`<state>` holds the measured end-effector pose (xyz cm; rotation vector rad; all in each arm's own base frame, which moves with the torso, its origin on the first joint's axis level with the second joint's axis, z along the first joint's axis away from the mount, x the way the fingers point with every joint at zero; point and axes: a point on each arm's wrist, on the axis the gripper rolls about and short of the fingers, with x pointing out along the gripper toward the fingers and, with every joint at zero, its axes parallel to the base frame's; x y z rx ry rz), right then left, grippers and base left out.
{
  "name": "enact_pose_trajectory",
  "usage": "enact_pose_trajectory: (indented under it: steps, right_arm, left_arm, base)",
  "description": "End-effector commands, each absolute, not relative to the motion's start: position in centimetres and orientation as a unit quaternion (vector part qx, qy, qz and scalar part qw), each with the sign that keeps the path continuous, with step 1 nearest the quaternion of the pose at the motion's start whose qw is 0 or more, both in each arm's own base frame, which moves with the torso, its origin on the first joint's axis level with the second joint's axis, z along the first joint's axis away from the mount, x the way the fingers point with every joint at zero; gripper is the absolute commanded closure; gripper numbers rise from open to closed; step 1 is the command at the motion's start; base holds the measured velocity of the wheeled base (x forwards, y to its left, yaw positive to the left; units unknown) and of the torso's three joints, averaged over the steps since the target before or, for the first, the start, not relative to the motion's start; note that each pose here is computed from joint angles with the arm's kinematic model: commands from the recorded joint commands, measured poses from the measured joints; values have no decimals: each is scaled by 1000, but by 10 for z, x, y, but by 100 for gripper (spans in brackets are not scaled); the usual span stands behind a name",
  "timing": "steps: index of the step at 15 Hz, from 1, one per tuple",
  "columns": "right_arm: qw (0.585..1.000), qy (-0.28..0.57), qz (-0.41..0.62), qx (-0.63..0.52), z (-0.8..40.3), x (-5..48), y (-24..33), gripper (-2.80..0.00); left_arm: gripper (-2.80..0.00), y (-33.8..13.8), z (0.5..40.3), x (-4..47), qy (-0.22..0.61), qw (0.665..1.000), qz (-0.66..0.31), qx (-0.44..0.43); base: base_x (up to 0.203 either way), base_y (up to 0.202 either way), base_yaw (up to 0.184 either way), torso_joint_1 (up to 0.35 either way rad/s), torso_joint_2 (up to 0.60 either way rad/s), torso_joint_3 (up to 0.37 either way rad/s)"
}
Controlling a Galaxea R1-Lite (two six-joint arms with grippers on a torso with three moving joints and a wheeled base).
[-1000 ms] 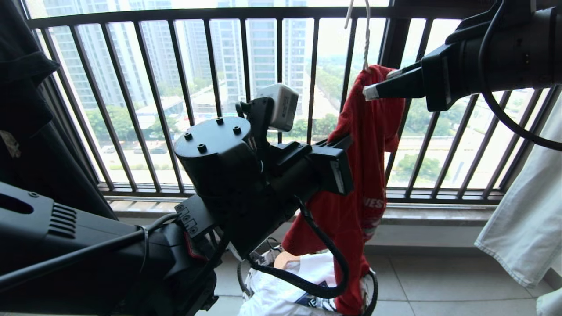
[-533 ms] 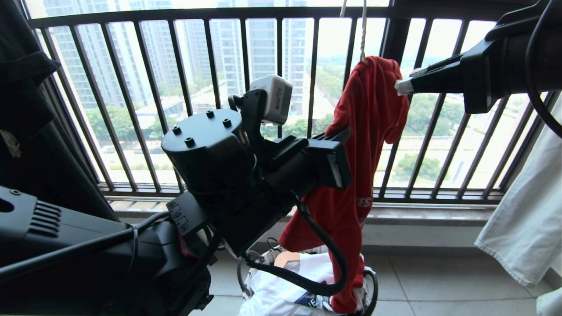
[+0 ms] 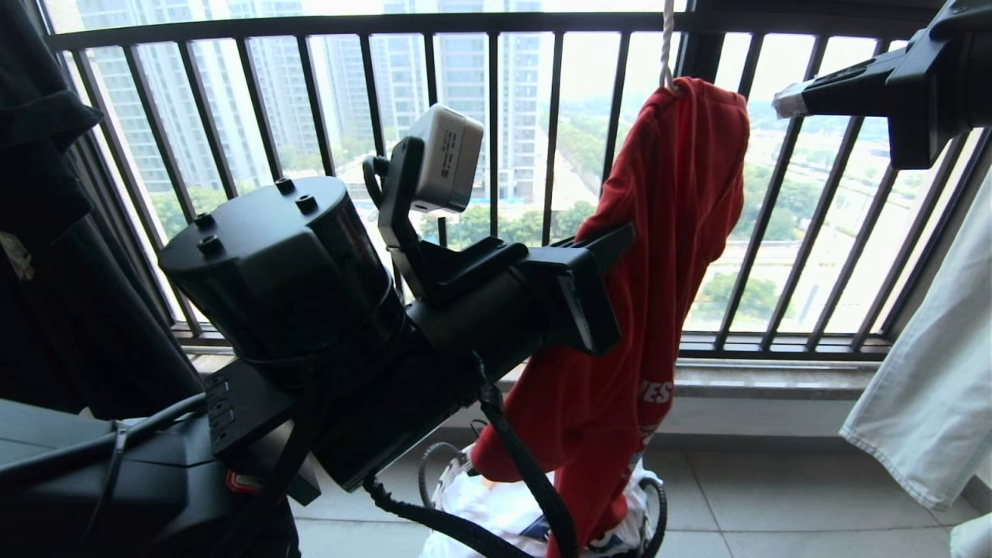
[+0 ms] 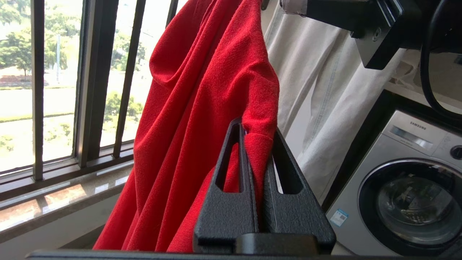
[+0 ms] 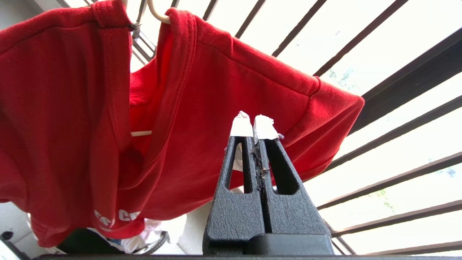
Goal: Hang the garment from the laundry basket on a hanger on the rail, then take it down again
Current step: Hang the clothes rack on the clothesline
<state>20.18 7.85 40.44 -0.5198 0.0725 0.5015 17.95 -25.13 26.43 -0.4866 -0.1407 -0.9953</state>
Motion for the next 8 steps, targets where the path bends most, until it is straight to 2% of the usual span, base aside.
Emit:
enact_pose_trajectory:
  steps: [1, 3, 4, 8]
  right_arm:
    - [926, 29, 246, -285, 404, 206, 74, 0]
    - [920, 21, 247, -305, 406, 206, 72, 0]
    - [916, 12, 246, -318, 408, 204, 70, -280]
    - [907, -2, 262, -329, 410, 198, 67, -280]
  left_arm:
    - [0, -249, 263, 170, -60, 840, -487, -234]
    - [0, -246, 261, 167, -45, 824, -513, -238]
    - [0, -245, 262, 166, -42, 819, -515, -248]
    - [0, -244, 258, 164, -30, 812, -529, -244]
  base:
    - [0, 0, 0, 0, 0, 0]
    - [0, 0, 0, 0, 0, 0]
    - [0, 0, 0, 0, 0, 0]
    - [0, 0, 0, 0, 0, 0]
